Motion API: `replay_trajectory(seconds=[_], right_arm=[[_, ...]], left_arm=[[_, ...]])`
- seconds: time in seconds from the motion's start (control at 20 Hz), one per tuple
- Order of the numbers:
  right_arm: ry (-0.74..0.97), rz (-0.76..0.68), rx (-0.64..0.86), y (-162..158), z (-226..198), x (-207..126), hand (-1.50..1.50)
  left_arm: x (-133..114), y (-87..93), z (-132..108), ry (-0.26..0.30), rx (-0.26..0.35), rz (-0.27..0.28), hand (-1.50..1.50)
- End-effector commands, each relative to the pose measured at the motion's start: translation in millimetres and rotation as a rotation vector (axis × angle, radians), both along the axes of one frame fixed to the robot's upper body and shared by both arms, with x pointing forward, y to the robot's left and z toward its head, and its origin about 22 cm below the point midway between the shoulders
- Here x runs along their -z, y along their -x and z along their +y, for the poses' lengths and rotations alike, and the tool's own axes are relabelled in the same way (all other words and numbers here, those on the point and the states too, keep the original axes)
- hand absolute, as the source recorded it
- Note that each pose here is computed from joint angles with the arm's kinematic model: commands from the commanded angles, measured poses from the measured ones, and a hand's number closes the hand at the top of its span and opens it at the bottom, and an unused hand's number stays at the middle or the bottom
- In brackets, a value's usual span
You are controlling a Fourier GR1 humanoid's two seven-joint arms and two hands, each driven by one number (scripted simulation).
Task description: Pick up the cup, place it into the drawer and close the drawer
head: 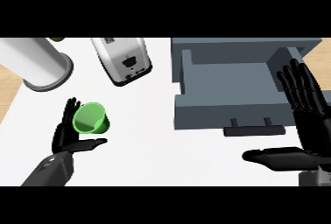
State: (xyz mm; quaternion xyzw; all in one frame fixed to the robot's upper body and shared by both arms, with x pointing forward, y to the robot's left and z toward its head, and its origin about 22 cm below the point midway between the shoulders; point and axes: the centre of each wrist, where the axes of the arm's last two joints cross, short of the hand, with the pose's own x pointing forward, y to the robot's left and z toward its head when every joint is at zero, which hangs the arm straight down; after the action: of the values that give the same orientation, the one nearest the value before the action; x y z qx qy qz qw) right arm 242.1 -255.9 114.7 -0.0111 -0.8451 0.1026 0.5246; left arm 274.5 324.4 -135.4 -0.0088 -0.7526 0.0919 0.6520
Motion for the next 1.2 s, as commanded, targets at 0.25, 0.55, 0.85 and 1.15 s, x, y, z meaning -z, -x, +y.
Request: replay_trajectory(seconds=[0.25, 0.55, 0.85, 1.15], right_arm=[[-0.009, 0.020, -0.012, 1, -2, 0, -1.50], [0.013, 0.019, 0.005, -2, -8, 14, -1.50], [0.023, -0.001, 0.002, -4, -8, -6, -1.50], [0.023, 0.006, 0.011, 4, -25, 6, -1.50]], left_arm=[[1, -4.9, -16, 0.168, 0.153, -0.126, 1.50], [-12, -23.0, -21, 0.276, 0.205, -0.194, 1.50], [2, 1.0, -11, 0.228, 0.062, -0.257, 1.50], [-13, -19.8, -18, 0.195, 0.010, -0.318, 1.50]])
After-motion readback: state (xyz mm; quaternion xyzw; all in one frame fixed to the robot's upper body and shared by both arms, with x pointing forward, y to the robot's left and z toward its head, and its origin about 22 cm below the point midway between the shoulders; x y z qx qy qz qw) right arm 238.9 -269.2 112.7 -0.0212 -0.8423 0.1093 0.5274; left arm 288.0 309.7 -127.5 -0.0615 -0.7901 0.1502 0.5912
